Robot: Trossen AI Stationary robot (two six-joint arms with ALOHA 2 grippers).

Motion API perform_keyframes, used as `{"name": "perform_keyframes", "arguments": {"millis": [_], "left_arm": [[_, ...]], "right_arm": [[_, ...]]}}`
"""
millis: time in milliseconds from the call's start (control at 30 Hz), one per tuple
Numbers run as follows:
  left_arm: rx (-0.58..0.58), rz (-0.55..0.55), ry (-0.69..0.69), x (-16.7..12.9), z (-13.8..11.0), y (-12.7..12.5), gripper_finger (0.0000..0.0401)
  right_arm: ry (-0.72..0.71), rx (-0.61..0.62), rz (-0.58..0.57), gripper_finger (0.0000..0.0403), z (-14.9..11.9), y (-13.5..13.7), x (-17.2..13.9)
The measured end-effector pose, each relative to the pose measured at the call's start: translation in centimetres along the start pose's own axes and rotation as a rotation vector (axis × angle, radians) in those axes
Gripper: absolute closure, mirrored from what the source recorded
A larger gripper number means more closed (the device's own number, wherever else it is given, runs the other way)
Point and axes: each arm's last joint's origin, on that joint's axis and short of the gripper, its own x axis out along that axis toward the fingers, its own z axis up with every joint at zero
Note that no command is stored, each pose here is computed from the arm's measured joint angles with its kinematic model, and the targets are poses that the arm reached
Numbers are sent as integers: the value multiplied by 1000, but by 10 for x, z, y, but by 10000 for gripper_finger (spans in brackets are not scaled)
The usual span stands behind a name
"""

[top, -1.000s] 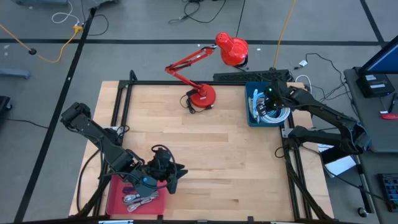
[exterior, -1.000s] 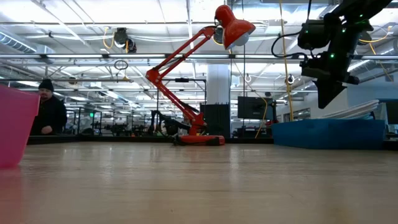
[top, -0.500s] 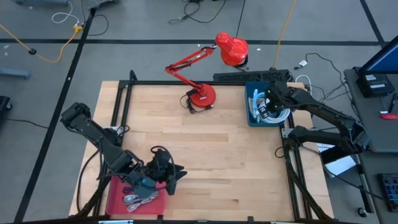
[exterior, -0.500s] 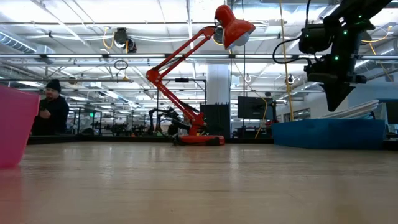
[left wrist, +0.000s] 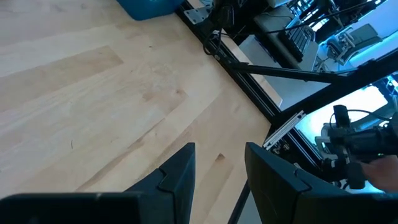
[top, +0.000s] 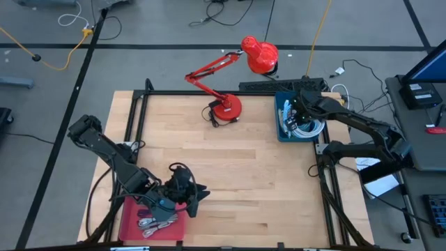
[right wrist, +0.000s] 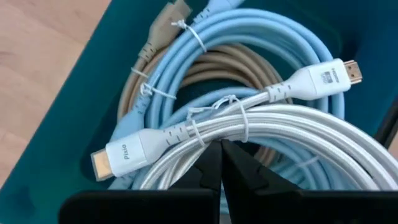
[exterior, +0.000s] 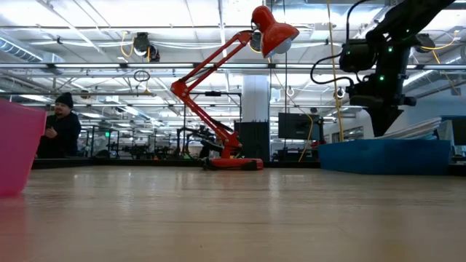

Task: Sort cables
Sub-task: Adjust the usb cables in the blue bin

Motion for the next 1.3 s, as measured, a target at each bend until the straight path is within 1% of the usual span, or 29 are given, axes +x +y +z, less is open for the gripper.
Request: {"name": "perform_keyframes", "arguments": {"millis": [300, 667, 733, 900, 1133, 1200, 1300], "left_arm": [[-9, -1, 0, 0, 0, 0, 261], [-18, -1, 0, 0, 0, 0, 261], [-19, -1, 0, 0, 0, 0, 261], [-15, 2, 2, 0, -1, 0, 261], [3, 25, 6, 0, 0, 3, 261], [3, 26, 5, 1, 0, 3, 261], [1, 24, 5, 1, 0, 3, 261]], "right_arm": [[-57, -24, -12, 403, 11, 4, 9], [-162, -47, 8, 403, 22, 6, 8], [-135, -38, 6, 403, 19, 5, 8], [-10, -30, -18, 403, 2, 0, 2], [-34, -41, -20, 403, 0, -1, -3], [-45, -37, -17, 403, -1, -1, 3], [0, -37, -22, 403, -7, 1, 14]]}}
